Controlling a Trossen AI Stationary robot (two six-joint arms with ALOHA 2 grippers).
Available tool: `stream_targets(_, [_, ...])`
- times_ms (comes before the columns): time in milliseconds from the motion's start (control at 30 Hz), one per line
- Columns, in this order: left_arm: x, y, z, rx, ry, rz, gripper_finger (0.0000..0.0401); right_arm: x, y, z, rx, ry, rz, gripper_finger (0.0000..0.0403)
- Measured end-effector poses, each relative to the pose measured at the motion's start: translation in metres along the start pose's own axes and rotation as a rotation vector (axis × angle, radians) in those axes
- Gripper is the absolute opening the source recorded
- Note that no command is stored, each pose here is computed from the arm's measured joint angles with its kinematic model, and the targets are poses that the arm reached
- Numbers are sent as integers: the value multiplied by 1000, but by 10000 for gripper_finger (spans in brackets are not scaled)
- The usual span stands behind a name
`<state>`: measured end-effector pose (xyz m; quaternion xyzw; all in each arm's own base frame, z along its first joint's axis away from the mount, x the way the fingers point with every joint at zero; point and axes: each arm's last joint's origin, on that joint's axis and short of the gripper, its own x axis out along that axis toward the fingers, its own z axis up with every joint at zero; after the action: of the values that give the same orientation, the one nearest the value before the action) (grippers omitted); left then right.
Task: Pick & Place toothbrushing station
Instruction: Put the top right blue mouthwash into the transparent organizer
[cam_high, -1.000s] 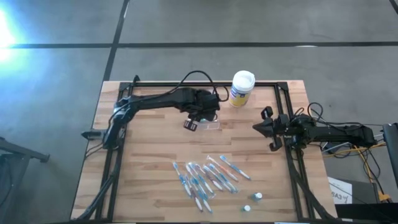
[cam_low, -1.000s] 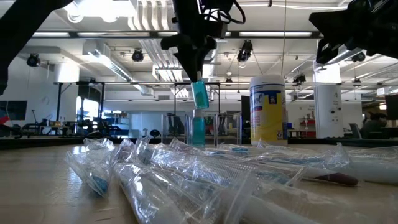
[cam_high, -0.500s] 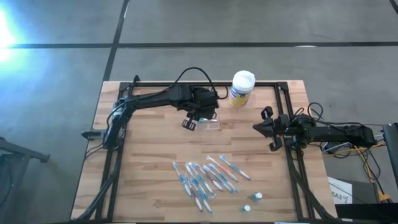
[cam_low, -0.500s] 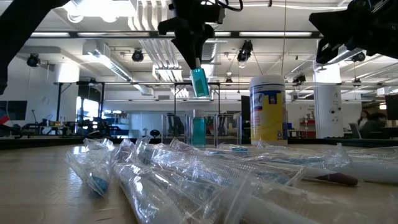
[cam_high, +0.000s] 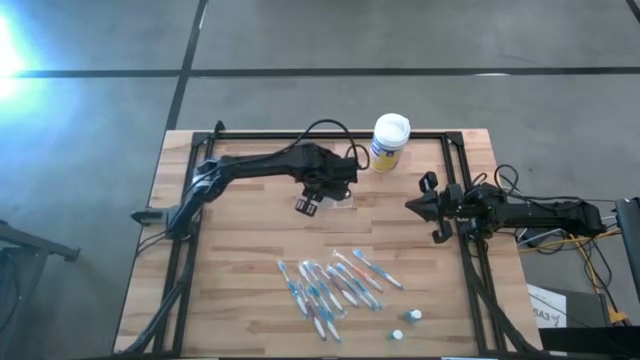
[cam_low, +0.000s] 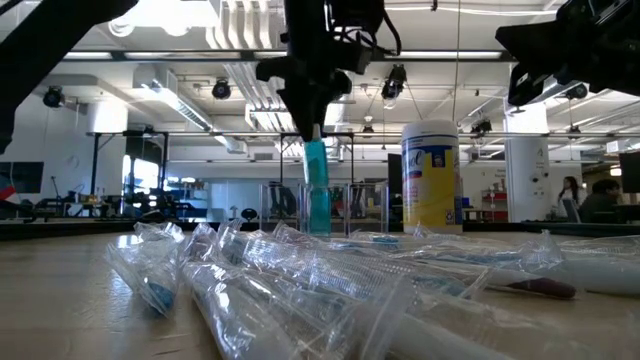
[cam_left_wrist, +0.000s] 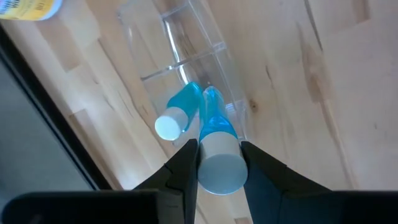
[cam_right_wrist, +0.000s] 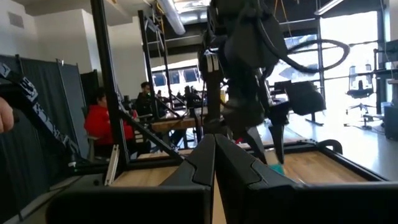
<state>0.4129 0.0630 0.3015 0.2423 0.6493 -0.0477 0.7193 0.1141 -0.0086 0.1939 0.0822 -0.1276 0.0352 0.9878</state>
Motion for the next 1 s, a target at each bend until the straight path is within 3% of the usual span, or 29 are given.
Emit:
stream_targets(633, [58, 7, 12, 26, 79, -80, 100, 0, 0, -1, 5, 7, 4, 8])
stream_targets(1000, [64, 9, 11, 1, 87, -87, 99, 0, 0, 0, 0, 4, 4, 8])
